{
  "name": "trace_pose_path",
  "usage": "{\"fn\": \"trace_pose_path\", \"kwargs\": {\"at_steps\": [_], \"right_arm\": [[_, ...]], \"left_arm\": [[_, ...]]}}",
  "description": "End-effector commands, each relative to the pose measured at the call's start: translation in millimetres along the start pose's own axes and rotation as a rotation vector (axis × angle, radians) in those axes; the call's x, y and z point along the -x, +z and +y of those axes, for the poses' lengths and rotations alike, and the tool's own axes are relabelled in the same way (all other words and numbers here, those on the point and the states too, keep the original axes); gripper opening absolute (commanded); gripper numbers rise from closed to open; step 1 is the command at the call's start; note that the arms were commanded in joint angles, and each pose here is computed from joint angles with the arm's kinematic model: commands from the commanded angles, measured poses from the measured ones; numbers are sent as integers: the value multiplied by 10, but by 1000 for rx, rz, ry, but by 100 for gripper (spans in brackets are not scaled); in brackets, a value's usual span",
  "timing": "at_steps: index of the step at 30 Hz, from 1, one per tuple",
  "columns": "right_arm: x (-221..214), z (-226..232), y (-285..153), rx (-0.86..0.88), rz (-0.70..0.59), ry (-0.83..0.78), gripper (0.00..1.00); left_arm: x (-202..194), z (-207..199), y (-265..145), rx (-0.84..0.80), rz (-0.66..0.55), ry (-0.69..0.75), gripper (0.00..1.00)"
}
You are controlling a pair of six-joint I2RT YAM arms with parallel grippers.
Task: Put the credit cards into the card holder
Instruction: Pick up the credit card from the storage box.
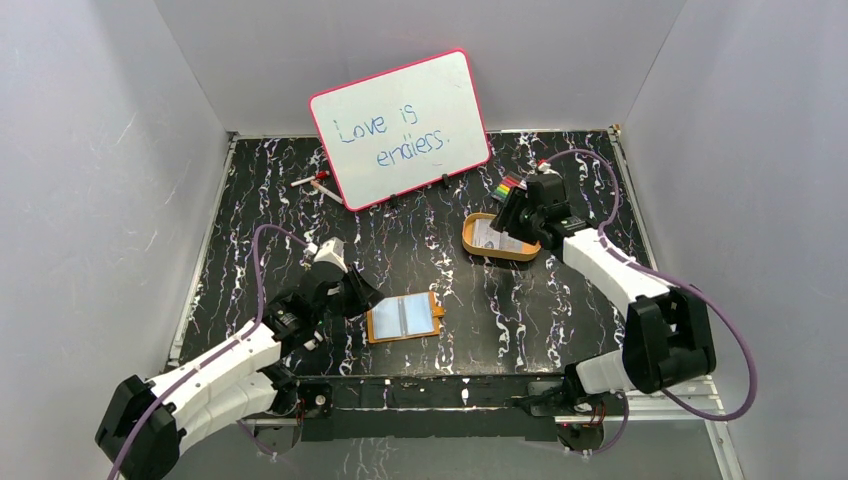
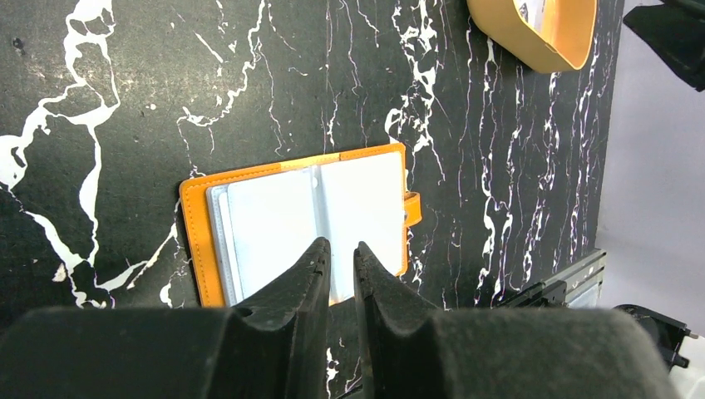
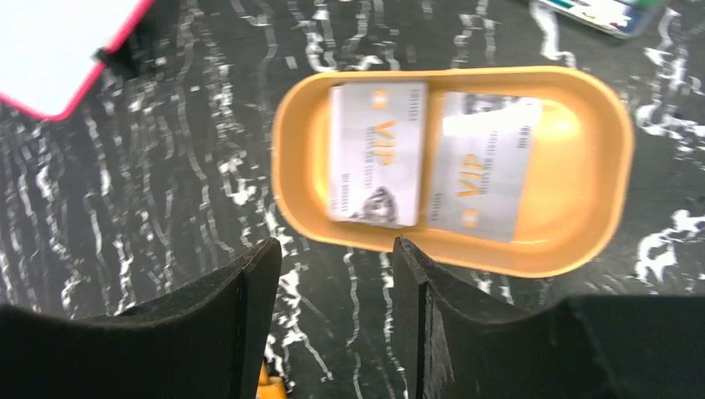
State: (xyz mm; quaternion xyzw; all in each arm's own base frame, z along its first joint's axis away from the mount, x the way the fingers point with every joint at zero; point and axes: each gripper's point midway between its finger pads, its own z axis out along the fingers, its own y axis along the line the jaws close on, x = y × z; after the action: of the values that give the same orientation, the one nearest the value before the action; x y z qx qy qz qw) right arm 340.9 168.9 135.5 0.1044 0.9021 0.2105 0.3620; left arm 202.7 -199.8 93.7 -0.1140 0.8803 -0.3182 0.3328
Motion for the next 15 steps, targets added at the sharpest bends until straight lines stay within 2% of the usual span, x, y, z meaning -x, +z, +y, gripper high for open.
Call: {"fn": "trace_pose_path", "kwargs": {"at_steps": [1,3,9,15], "right_arm": [[107,-250,99,-37,-6,18,61],[112,-362,187,-47,-3,34,61],[17,-381,449,65,56,74,64],[3,-390,669,117,64,100,62]], "left_arm": [[-59,48,12,7,19,5,16],[-90,61,21,8,31,5,16],[-191,117,57,13,65,-6,16],[-159,73,84,-4,53,-3,16]]}}
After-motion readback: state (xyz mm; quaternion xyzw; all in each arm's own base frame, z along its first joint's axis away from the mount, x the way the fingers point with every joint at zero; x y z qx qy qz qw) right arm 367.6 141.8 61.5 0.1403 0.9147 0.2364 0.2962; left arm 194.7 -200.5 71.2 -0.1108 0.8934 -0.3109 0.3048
